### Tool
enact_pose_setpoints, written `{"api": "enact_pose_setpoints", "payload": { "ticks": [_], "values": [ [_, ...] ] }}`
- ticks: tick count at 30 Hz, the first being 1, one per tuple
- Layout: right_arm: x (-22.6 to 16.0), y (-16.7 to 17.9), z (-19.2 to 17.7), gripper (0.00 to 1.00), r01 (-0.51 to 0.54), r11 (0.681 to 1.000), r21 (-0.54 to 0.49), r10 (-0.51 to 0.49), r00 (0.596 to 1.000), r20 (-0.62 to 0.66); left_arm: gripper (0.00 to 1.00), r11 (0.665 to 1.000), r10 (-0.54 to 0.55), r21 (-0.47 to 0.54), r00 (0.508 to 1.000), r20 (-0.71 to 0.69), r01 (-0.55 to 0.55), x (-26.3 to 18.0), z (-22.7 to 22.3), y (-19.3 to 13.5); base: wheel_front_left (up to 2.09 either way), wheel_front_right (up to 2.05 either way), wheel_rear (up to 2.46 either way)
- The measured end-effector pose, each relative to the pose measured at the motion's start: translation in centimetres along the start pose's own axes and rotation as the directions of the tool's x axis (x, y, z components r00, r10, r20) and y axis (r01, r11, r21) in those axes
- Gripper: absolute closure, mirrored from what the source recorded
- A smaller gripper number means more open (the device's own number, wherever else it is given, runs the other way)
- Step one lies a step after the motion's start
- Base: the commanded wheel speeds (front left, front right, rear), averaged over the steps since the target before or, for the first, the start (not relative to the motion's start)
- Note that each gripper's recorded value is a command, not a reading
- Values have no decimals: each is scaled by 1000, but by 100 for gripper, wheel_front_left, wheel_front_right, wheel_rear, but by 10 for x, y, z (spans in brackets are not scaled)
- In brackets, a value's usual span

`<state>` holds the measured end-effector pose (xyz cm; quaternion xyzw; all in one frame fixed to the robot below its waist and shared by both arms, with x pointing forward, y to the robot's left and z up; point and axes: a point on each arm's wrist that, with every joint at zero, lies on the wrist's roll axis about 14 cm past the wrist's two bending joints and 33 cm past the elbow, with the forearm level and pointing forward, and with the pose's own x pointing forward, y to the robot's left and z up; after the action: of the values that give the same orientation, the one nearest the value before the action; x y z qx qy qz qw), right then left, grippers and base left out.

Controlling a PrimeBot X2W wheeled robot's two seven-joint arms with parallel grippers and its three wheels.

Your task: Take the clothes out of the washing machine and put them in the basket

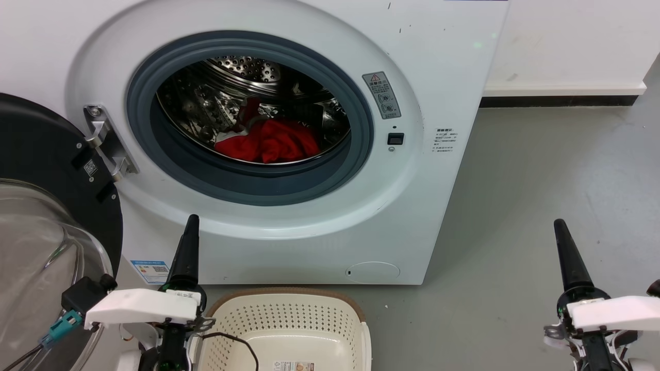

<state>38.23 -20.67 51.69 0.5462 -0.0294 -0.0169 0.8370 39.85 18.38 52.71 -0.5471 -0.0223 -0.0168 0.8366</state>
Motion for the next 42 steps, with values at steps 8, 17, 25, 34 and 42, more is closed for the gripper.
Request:
{"api": "enact_pose_setpoints", "payload": {
  "ticks": [8,17,25,34,42],
  "values": [
    [-2,5,-3,0,-21,973,-228,19,1000,-9,0,979,-13,203,1000,-19,16,1,-7,-6,0,0,0],
    [-5,3,-5,0,-25,925,-379,22,1000,-12,0,925,-12,379,1000,-28,22,2,-13,-7,0,0,0],
    [-5,5,-5,0,-36,865,-501,35,999,-11,0,870,-28,491,999,-30,39,5,-16,-12,0,0,0],
    [-5,10,-4,0,-52,797,-602,60,998,-6,0,801,-53,596,998,-30,60,8,-18,-20,0,0,0],
    [-5,14,-5,0,-67,730,-680,79,997,-14,0,729,-67,681,997,-38,75,8,-20,-22,0,0,0]
  ]
}}
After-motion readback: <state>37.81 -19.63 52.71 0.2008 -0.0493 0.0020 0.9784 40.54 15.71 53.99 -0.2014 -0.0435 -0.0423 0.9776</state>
